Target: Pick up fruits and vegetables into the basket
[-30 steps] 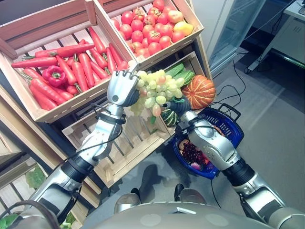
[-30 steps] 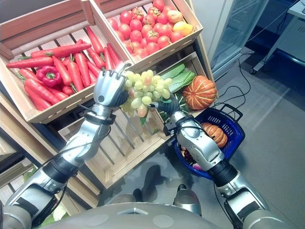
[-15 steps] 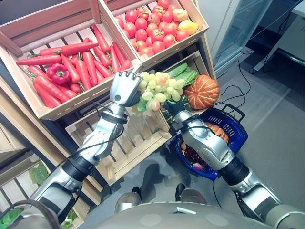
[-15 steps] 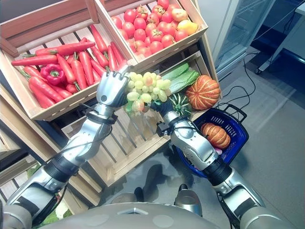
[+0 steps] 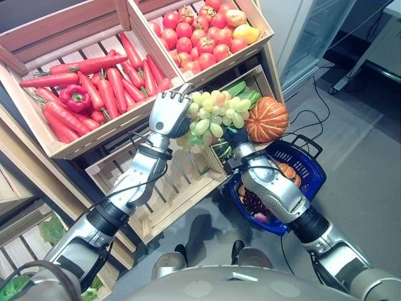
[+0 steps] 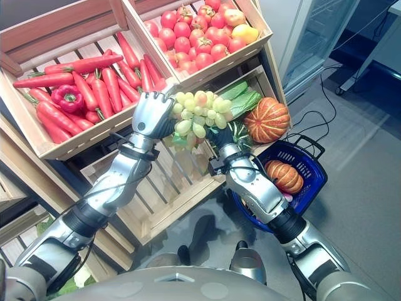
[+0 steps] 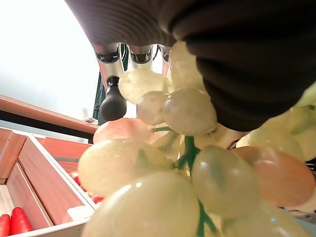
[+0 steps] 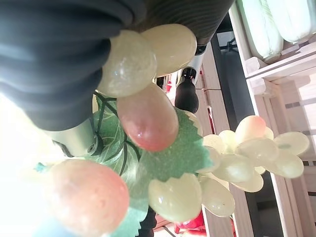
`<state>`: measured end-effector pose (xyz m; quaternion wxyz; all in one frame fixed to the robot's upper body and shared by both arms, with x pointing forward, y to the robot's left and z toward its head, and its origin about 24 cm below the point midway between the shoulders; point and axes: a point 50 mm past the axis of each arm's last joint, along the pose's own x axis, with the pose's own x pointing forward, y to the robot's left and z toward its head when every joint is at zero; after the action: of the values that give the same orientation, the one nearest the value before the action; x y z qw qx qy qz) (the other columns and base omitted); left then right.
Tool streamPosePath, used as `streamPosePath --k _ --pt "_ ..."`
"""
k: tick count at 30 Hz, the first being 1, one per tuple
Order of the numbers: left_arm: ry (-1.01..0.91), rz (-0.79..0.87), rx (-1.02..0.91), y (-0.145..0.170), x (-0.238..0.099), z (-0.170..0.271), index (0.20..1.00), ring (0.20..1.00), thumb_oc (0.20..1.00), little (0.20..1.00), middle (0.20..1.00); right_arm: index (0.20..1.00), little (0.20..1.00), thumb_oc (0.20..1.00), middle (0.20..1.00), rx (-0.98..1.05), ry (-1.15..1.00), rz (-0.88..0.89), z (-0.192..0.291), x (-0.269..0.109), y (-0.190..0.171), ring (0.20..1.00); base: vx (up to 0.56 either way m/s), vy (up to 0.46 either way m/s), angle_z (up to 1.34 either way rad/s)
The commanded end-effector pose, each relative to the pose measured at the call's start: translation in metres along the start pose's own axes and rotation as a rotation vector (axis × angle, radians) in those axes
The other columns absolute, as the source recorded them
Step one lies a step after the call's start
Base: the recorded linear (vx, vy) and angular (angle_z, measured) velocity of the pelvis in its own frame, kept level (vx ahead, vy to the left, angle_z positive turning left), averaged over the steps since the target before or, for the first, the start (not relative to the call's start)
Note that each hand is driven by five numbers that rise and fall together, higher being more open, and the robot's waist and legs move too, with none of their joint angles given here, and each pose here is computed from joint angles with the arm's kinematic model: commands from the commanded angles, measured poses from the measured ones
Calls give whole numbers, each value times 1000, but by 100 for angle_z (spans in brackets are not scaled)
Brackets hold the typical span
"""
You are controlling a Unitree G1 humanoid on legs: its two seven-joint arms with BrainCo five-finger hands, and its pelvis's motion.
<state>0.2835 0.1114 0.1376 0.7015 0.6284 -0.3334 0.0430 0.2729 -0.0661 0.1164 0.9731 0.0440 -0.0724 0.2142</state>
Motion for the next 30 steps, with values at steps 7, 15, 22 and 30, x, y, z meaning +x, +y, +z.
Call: streamPosePath --k 7,15,22,30 --pt "45 -61 -89 -11 -4 -4 1000 1000 1000 1000 1000 200 200 200 200 150 -494 194 102 3 33 200 0 0 0" --pt "124 -129 -157 -29 -34 -19 1000 1000 1000 1000 1000 200 200 200 200 174 -488 121 102 -1 13 200 0 0 0" --pt "70 -150 -296 -32 -61 -22 1000 1000 1000 1000 1000 200 200 200 200 135 -502 10 97 -9 -15 200 0 0 0" --pt "61 -271 -419 -37 -95 -22 1000 1000 1000 1000 1000 200 200 200 200 81 -502 -120 88 -20 -49 200 -20 6 -2"
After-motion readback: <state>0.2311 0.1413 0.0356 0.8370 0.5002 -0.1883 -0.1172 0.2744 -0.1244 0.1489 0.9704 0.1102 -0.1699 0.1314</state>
